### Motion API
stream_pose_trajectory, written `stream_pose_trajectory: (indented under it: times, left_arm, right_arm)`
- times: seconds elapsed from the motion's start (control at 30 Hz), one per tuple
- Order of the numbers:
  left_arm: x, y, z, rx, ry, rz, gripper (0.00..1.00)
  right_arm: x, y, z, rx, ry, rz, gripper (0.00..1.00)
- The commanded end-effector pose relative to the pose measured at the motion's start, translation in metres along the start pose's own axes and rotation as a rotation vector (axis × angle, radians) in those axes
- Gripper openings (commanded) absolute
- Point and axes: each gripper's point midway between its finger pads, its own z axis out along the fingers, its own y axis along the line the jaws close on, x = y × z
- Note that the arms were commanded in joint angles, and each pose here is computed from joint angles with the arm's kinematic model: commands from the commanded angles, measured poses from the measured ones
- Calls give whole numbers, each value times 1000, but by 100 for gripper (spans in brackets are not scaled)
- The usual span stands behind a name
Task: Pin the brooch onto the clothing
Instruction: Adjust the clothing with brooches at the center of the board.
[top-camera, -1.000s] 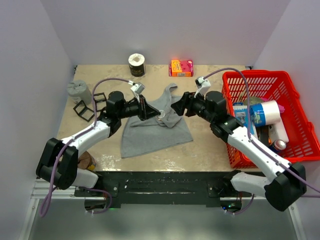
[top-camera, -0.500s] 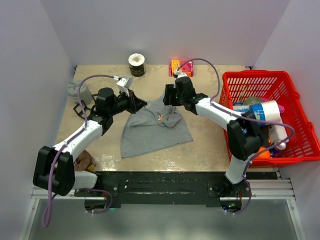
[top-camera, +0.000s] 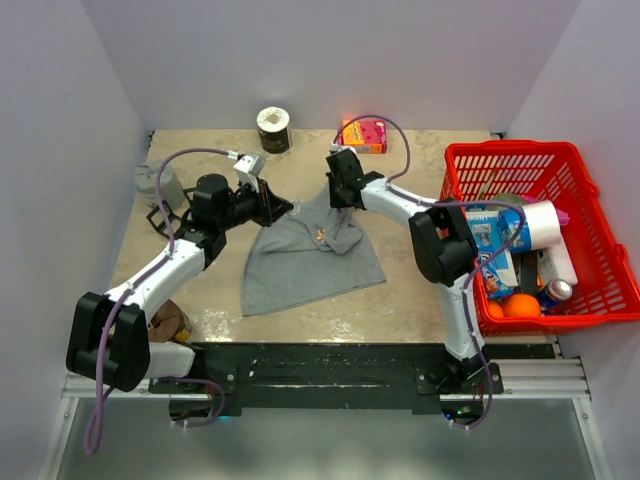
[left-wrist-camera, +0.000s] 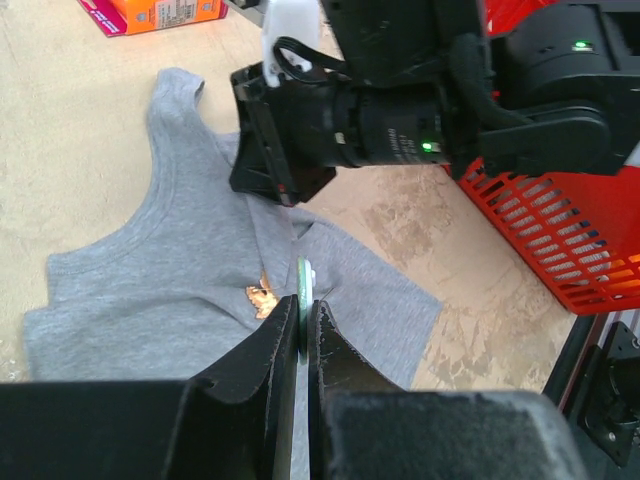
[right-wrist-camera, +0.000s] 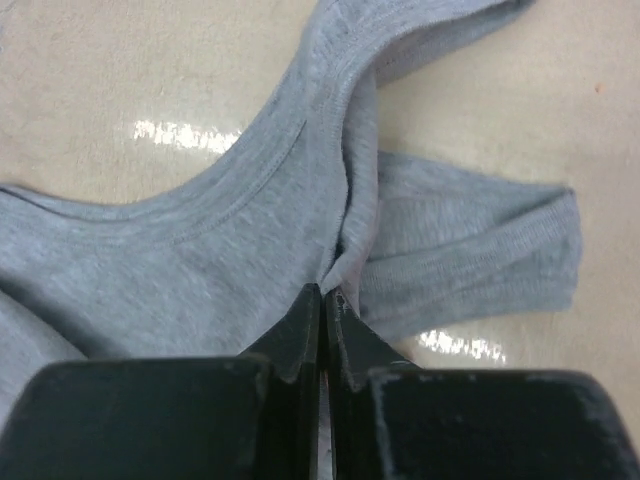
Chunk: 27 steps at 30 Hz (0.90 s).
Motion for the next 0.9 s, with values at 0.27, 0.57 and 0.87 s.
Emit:
stream_pose_trajectory:
  times: [0.27, 0.57, 0.87]
  left_arm:
    - [-23, -2, 0, -7, -46, 60, 0]
    - [-19, 0, 2, -11, -38, 53, 0]
    - [-27, -6, -3, 2, -59, 63, 0]
  right_arm:
    - [-122, 40, 3, -75, -268, -76, 0]
    - [-147, 51, -3, -111, -333, -87, 64]
    - [-56, 3, -101, -107, -228, -17, 69]
